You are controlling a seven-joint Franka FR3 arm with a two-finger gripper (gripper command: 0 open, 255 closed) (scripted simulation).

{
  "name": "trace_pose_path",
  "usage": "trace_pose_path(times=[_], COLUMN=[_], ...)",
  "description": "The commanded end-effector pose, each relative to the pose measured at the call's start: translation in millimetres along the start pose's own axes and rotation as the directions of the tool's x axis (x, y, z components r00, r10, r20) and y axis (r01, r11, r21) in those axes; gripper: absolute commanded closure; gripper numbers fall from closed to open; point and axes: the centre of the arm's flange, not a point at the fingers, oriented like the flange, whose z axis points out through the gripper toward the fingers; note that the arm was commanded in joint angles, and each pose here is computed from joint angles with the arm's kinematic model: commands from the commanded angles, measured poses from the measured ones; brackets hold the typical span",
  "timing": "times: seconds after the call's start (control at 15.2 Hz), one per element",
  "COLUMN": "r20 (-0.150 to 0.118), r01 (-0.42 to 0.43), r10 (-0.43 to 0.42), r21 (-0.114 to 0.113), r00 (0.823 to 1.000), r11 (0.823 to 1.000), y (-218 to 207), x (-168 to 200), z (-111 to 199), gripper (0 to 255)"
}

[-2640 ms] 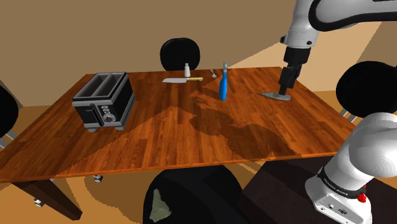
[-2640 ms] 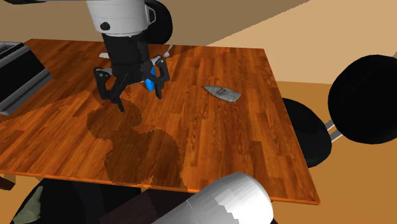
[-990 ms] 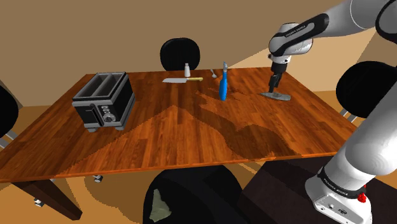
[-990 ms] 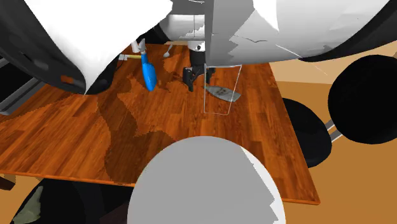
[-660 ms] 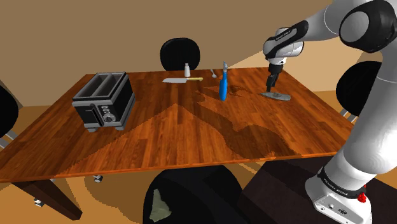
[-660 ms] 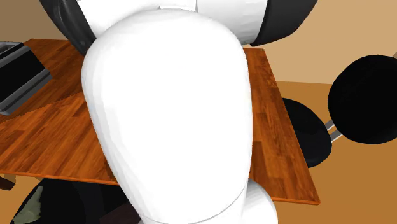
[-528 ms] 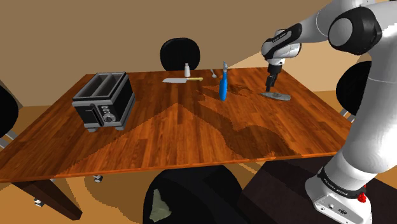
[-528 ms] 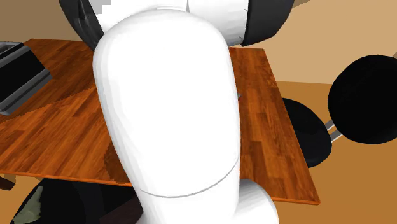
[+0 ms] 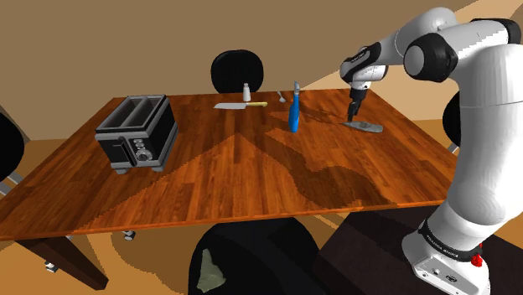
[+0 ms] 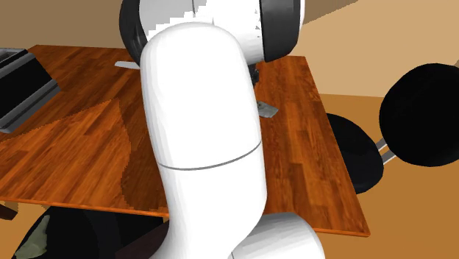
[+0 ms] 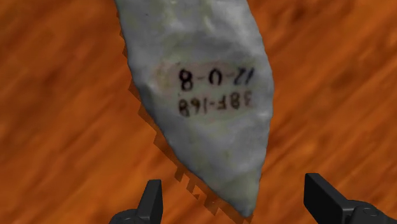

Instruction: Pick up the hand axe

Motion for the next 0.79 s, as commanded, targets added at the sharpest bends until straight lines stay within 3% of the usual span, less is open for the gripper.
trace_pose_path(times=[0.0, 0.33, 0.4, 0.73], r20=[0.0, 0.0, 0.0, 0.0], r01=[0.001, 0.001, 0.001, 0.001], r10=[-0.001, -0.001, -0.001, -0.001], r21=[0.0, 0.0, 0.0, 0.0], r00=[1.0, 1.0, 1.0, 1.0], r11=[1.0, 1.0, 1.0, 1.0], y=[2, 3, 3, 3], x=[1, 2, 2, 2], z=[11, 30, 29, 29], gripper=[0, 0, 255, 255])
